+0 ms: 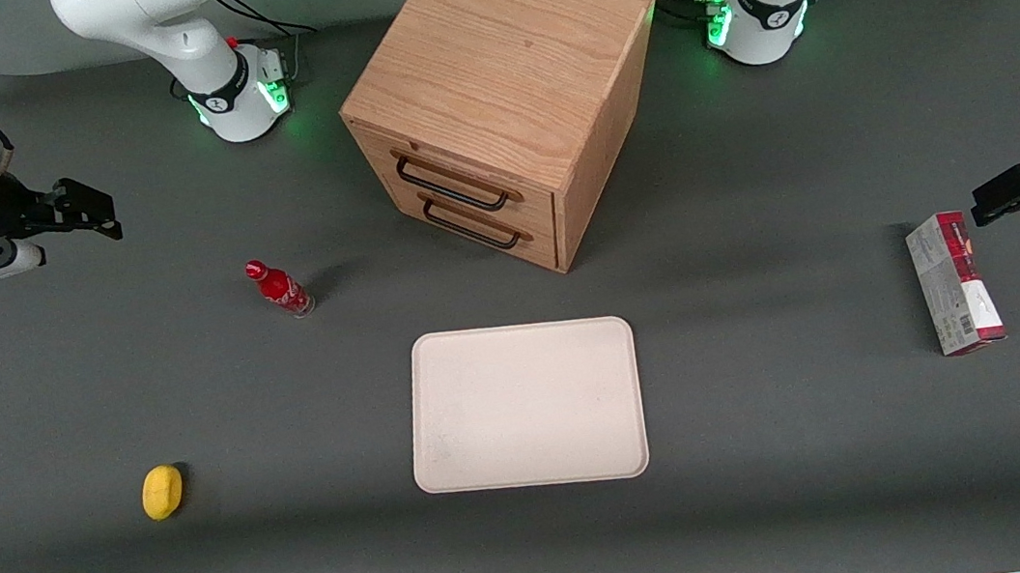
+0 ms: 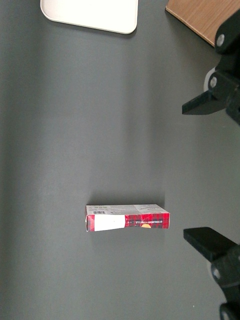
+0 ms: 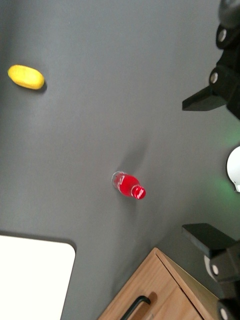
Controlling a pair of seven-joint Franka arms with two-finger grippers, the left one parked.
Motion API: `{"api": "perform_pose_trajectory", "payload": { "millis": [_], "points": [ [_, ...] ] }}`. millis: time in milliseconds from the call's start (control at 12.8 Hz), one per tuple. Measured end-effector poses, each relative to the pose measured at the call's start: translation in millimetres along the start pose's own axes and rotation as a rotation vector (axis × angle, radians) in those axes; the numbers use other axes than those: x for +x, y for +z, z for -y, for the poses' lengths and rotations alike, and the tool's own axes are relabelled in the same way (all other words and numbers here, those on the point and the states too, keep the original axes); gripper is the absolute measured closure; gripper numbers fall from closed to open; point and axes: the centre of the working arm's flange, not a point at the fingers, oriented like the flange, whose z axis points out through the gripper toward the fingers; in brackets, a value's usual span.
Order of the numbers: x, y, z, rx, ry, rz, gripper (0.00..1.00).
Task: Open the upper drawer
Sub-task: 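Move the right gripper from rest toward the wooden cabinet's drawers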
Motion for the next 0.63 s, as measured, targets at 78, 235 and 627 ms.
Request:
{"api": "perform_pose_trajectory", "payload": {
  "millis": [78,235,627],
  "points": [
    [0.1,-0.1,1.1,0.006,-0.001,0.000,0.00],
    [0.0,-0.6,2.4,0.018,-0.001,-0.001,0.00],
    [2.1,-2.0,7.6,0.020,-0.016,0.011,0.00]
  ]
}}
